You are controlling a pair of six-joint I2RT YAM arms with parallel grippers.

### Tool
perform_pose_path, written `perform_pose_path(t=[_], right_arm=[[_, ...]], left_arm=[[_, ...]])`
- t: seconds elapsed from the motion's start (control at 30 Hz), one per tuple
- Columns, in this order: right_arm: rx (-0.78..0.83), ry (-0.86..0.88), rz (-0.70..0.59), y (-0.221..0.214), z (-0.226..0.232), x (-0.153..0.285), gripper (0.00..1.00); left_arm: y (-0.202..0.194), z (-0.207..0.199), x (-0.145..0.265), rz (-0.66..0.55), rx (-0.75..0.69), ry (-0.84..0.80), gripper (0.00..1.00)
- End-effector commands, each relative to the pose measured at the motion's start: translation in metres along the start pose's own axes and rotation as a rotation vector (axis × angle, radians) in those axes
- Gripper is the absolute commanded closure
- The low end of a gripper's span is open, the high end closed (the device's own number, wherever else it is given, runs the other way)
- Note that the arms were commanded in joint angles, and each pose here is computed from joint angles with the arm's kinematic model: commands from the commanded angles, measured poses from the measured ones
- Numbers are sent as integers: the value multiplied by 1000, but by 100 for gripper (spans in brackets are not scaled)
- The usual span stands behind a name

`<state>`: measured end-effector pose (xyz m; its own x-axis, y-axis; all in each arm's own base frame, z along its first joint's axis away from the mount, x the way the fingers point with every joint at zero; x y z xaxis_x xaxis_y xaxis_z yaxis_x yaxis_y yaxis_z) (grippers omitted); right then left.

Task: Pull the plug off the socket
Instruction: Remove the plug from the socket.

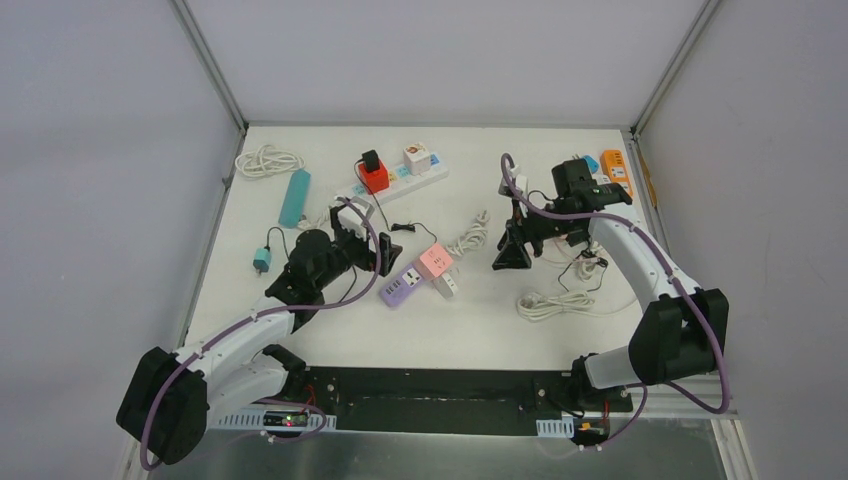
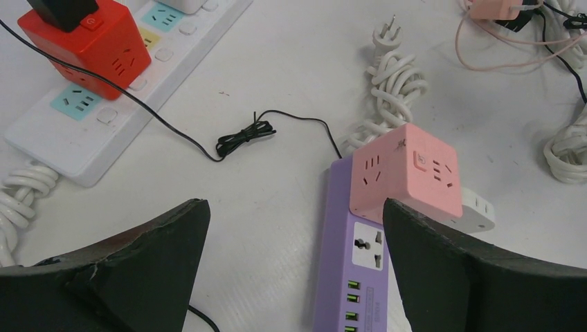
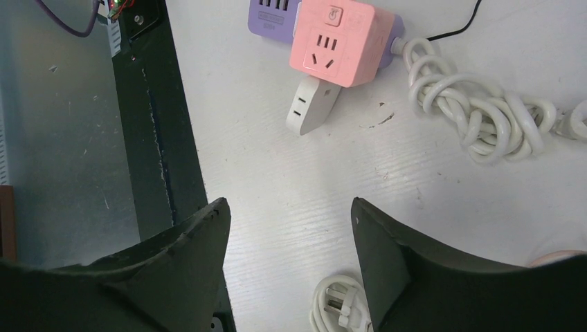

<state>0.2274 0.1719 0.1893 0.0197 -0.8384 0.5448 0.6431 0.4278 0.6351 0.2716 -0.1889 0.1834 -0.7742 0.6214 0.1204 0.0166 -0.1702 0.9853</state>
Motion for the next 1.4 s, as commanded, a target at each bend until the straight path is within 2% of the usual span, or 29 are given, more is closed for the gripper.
perform_pose_path(t=[0.0, 0.27, 0.47, 0.9, 1.23, 1.37], right_arm=[[31, -10, -45, 18, 1, -3, 32], [33, -23, -31, 19, 2, -14, 32], [42, -21, -30, 19, 5, -16, 32], [23, -37, -4, 18, 4, -33, 32], [-56, -110, -50, 29, -1, -65, 32], [-91, -133, -48, 29, -4, -76, 32]], left_arm=[[18, 3, -3, -79, -18, 16, 1], [4, 19, -3, -34, 90, 158, 1], [-3, 23, 6, -46, 108, 246, 1], [-2, -13, 3, -22, 13, 173, 1], [-3, -18, 4, -17, 4, 175, 1], [1, -19, 11, -59, 12, 169, 1]])
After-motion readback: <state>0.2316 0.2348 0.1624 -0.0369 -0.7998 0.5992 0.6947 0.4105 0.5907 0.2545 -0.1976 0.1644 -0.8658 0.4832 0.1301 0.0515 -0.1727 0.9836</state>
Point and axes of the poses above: each gripper's point midway between its finger pads, its own x axis back along the fingers, its own z axis along the line the jaws close on, y = z × x, the point moved 2 cm from there along x, back along the fingers, and after that the axes turned 14 degrees about -x, right-handed, at the moved point
